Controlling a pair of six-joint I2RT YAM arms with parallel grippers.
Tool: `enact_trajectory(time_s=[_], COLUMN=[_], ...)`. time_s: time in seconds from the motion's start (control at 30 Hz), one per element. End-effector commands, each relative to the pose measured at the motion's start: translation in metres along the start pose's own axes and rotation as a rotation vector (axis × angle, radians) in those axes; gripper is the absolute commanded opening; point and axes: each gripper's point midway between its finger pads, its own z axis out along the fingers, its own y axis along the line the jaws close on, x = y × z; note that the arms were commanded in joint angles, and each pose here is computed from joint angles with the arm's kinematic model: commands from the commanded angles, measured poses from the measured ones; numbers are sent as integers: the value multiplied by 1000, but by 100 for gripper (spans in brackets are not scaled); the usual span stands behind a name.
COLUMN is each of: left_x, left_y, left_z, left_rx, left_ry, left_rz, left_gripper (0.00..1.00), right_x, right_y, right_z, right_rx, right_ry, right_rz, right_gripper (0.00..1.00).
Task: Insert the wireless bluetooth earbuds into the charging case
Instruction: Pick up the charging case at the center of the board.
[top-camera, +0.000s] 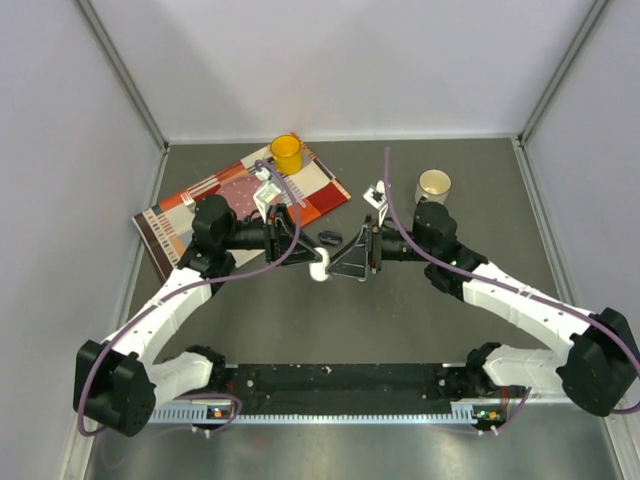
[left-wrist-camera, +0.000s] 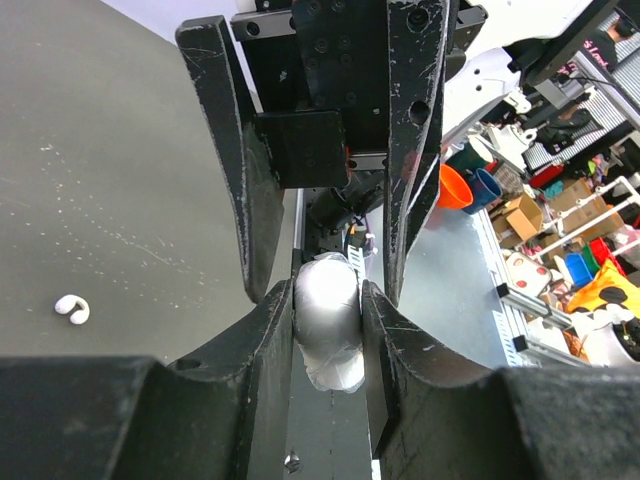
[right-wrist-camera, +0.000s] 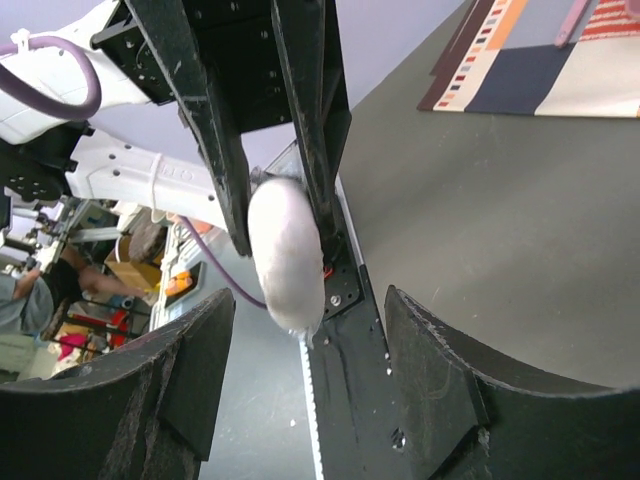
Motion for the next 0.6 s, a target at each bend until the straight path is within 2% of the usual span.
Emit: enact_trajectory(time_s=[0.0, 0.3, 0.33, 0.4, 0.5, 0.57], left_x=[-9, -7, -7, -6, -5, -6], left_y=[-12, -10, -10, -9, -8, -7], left_z=[3, 5, 5, 6, 6, 6], left_rx=[47, 43, 45, 43, 41, 36], left_ry=[3, 3, 5, 5, 6, 0], left_rz=[56, 46, 44, 39, 35, 36], left_gripper=[0, 0, 0, 0, 0, 0], right_x=[-16, -15, -16, -17, -18, -17], right_y=[8, 7, 9, 10, 12, 11], right_z=[10, 19, 19, 19, 21, 22], right_rx=[-32, -47, -52, -60, -75, -81], right_ry=[-79, -71, -79, -86, -94, -97], right_rz=[-51, -39, -40, -41, -25, -21], right_gripper=[61, 49, 44, 40, 28, 16])
